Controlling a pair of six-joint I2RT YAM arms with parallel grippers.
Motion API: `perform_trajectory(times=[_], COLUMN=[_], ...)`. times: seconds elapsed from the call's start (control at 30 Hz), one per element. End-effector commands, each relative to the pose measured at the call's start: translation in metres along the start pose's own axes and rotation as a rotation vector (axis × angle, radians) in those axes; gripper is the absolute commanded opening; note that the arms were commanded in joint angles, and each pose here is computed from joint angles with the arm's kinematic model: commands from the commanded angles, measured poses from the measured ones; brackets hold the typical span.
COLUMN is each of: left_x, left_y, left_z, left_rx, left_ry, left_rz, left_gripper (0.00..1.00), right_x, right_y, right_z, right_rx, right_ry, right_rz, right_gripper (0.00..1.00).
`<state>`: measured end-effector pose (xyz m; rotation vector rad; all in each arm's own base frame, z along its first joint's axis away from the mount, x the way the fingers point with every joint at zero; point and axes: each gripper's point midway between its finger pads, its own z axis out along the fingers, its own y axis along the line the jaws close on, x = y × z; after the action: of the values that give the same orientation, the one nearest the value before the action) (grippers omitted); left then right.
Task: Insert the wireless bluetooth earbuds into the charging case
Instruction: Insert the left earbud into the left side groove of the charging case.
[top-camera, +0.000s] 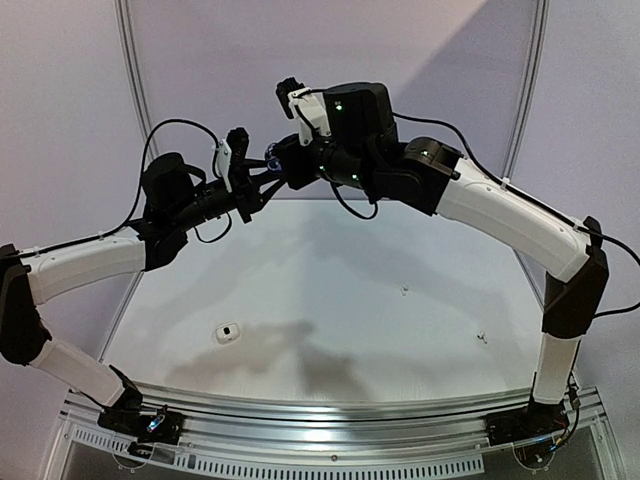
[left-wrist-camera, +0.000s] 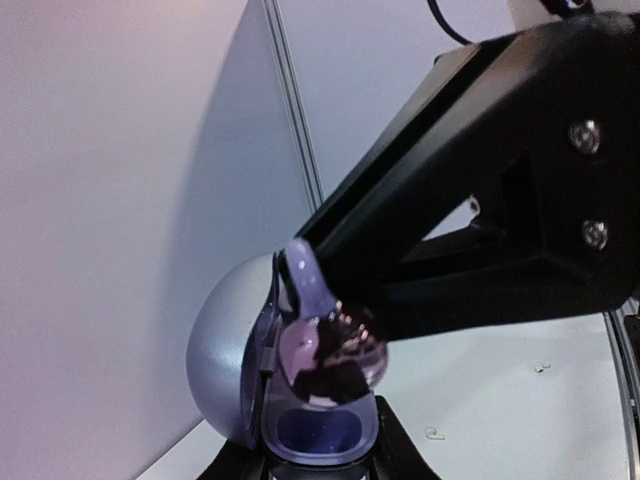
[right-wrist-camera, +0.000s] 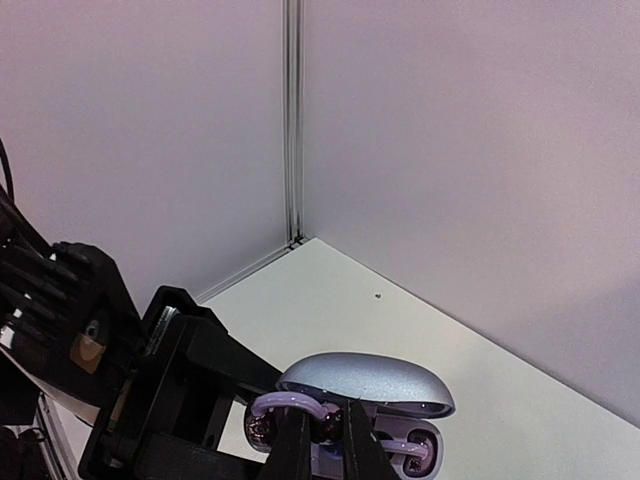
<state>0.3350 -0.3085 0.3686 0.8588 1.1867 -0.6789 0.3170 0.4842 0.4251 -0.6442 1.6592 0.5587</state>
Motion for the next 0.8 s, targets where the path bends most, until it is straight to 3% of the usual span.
perform_trajectory(times=[0.0,0.77], left_x=[-0.006,-0.010], left_y=[-0.005,-0.005], left_z=[0.006,0.004], left_rx=[0.013,0.027], left_ry=[-0.012,-0.032], left_rz=[-0.013,-0.037], left_gripper=[0.00,0.00], right_x=[0.009,0.051], right_y=[-0.002,-0.004], right_z=[0.008,0.024], right_rx=[0.048,0.080], right_ry=[0.015,0.118], right_rz=[-0.003,-0.092], right_gripper=[0.00,0.00])
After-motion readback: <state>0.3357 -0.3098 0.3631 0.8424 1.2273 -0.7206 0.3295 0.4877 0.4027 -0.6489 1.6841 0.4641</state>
